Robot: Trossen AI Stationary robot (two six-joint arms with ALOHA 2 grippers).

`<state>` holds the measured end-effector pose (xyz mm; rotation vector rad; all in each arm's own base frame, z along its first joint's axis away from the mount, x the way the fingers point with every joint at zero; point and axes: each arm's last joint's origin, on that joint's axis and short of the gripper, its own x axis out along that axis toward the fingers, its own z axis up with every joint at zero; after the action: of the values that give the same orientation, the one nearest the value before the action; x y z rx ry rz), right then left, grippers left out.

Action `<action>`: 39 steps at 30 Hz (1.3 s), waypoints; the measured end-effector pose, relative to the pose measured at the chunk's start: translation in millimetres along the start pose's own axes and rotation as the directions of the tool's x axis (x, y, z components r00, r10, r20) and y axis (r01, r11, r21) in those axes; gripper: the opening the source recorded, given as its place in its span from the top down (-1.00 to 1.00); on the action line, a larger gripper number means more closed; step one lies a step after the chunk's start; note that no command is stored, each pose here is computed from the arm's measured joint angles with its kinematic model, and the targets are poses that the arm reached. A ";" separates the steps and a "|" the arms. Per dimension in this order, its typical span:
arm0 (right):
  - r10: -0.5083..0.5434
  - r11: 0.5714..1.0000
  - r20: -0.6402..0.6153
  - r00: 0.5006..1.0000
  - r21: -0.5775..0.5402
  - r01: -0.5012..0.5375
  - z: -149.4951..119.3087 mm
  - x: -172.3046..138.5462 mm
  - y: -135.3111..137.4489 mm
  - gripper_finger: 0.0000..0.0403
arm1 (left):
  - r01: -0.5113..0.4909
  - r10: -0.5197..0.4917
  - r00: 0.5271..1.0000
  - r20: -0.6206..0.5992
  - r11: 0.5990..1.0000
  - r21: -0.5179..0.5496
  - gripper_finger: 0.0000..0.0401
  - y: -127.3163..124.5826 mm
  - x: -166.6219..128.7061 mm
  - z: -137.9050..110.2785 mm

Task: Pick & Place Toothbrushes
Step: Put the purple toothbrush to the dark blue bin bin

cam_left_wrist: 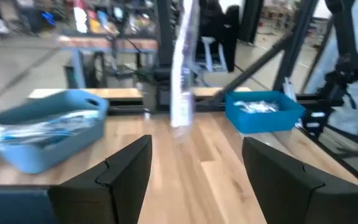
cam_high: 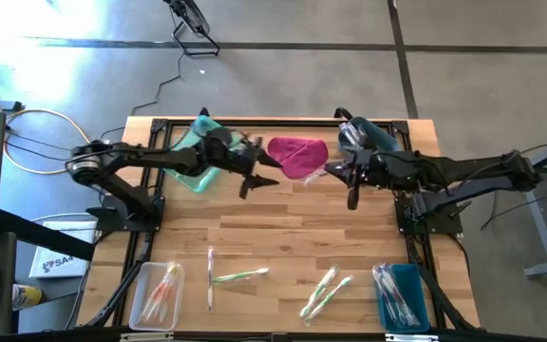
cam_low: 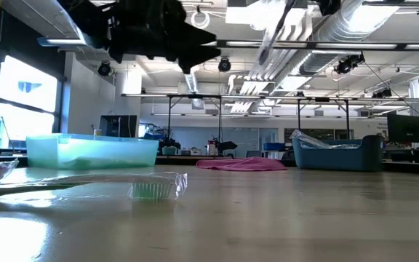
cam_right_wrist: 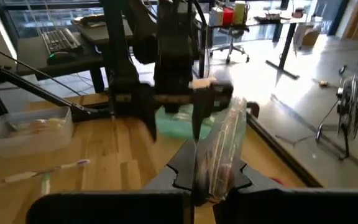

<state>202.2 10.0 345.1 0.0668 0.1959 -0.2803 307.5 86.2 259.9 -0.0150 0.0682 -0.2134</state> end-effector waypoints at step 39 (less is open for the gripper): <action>0.079 0.668 -0.777 0.624 0.507 0.546 -21.3 -88.7 93.9 0.94 | -0.164 0.163 0.986 -0.015 0.972 -0.168 -0.23 -11.3 -75.1 -42.9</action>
<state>141.2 125.9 345.7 0.9824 0.9552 -0.6120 228.8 90.8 222.3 -0.1777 0.0880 -0.0422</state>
